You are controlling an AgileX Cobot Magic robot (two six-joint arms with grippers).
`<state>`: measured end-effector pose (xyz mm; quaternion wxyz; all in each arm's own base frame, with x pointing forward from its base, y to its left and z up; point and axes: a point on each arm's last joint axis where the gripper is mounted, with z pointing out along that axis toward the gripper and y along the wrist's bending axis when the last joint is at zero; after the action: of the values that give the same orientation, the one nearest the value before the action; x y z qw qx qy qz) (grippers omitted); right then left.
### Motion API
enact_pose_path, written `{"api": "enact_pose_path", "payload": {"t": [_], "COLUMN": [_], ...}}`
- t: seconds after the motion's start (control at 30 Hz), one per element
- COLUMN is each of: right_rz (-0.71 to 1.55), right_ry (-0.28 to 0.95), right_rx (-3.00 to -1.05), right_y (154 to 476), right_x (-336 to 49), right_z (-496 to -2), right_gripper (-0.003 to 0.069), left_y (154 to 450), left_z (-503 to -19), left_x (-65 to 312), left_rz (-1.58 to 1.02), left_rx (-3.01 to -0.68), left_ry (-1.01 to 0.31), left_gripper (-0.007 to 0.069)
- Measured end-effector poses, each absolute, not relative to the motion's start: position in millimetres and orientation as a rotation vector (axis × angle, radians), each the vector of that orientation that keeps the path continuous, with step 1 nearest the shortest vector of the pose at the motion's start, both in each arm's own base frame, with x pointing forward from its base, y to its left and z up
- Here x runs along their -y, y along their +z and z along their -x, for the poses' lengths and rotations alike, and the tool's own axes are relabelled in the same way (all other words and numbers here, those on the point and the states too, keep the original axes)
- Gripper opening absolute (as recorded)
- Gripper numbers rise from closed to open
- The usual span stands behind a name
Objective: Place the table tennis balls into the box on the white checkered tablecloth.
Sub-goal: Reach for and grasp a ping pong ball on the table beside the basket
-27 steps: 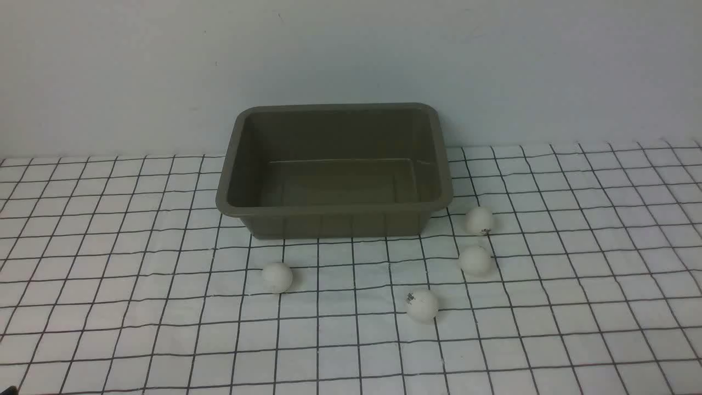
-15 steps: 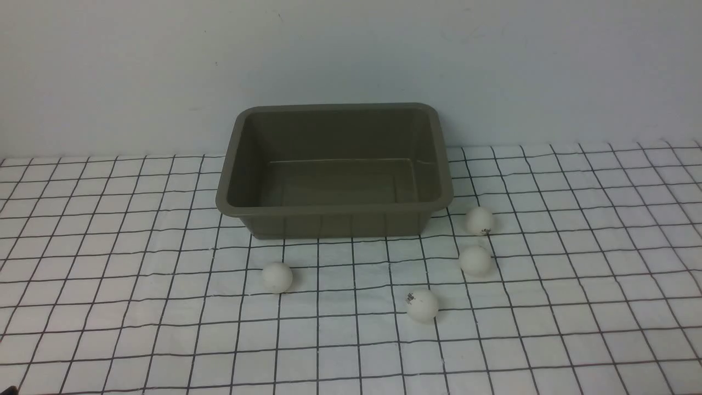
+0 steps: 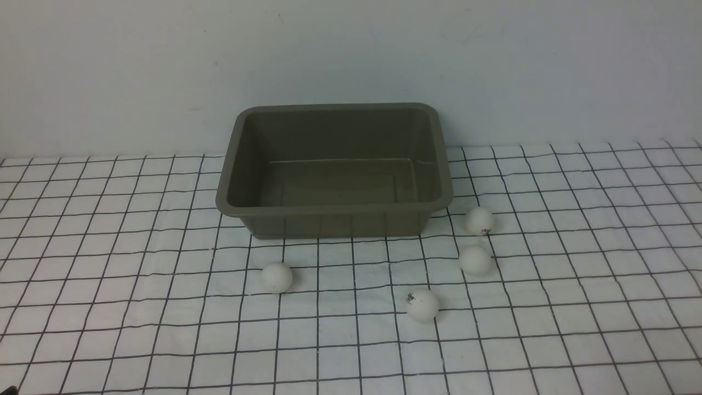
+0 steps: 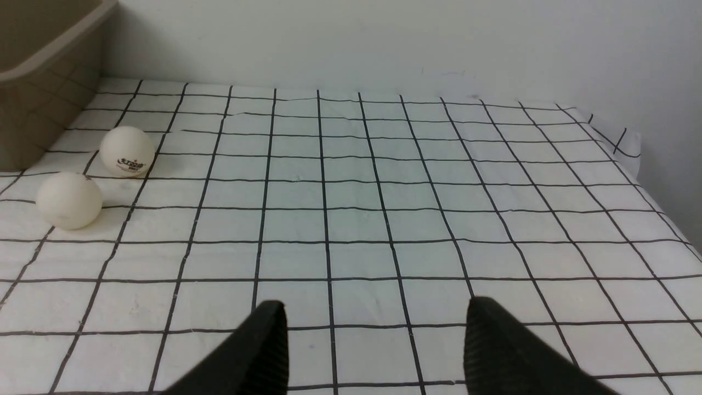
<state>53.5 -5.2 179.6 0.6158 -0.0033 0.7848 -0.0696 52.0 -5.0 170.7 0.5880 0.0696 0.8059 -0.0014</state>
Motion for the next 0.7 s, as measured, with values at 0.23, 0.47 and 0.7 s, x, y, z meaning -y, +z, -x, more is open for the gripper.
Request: {"api": "enact_pose_path", "payload": {"t": [0.23, 0.47, 0.7], "right_rz": [0.008, -0.004, -0.091], "right_ry": [-0.16, -0.134, -0.028], "right_rx": [-1.808, -1.784, -1.724], "right_y": [180, 181, 199], "right_x": [5, 5, 2], "right_z": [-54, -54, -53], "right_gripper": [0.04, 0.04, 0.04], "left_y": [171, 171, 171], "left_z": [-52, -52, -52], "left_x": [5, 5, 5], "left_rz": [-0.162, -0.162, -0.162], "left_rx": [-1.877, -1.877, -1.877], "left_ry": [-0.003, -0.003, -0.003], "left_gripper": [0.0468, 0.0468, 0.0468]}}
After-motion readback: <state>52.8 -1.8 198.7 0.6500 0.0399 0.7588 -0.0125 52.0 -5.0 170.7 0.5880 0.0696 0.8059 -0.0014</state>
